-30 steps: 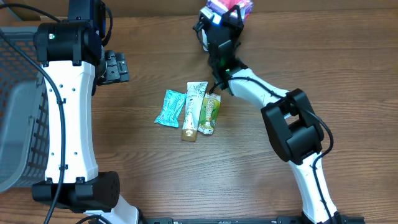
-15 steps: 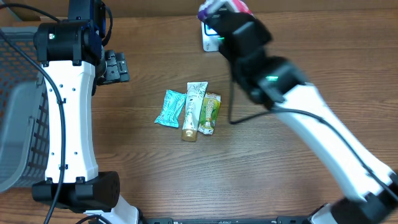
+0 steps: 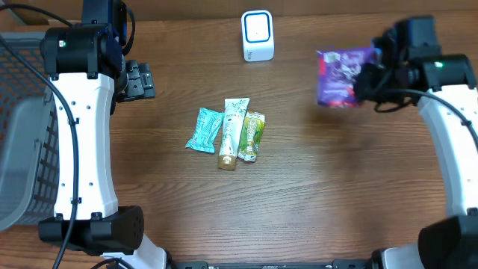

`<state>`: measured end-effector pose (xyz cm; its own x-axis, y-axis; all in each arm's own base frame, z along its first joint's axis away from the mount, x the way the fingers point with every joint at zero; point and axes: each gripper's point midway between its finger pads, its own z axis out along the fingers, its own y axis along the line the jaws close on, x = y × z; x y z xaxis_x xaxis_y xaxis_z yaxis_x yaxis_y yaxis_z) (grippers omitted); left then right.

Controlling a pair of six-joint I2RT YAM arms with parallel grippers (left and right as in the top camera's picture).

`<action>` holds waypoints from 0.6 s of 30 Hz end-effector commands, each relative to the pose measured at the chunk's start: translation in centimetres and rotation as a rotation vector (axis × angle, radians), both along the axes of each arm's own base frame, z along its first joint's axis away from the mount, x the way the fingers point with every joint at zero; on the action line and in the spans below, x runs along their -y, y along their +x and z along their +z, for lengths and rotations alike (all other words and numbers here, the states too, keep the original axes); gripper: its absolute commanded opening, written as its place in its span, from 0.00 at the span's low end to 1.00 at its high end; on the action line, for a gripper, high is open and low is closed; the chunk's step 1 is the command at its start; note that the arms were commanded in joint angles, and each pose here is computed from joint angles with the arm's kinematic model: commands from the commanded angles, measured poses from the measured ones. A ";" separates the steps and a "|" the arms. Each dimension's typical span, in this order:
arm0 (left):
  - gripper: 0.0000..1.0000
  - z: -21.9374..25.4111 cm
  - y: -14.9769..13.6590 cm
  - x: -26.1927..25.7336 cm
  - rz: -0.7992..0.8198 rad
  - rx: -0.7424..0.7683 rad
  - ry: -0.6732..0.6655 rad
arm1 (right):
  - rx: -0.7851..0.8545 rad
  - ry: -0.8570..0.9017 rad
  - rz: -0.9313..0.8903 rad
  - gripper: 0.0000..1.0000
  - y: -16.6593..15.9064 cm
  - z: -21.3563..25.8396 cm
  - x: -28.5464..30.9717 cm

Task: Scan the item barcode
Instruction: 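Move the purple pack right and set it on the table edge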

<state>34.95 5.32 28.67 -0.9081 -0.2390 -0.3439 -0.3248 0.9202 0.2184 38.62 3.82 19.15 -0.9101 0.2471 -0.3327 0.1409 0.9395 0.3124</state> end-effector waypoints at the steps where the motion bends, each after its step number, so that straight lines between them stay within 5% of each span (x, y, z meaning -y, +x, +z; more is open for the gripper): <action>1: 1.00 0.9 -0.1 -0.1 -0.008 0.029 0.008 | -0.075 0.109 -0.085 0.04 -1.0 -3.9 1.9; 8: 1.00 0.9 -0.1 -0.1 -0.008 0.029 0.008 | -0.115 0.168 -0.180 0.04 -2.9 -10.8 5.4; 18: 0.99 0.9 -0.1 -0.1 -0.008 0.029 0.008 | -0.152 0.098 -0.047 0.04 -4.3 -14.9 5.8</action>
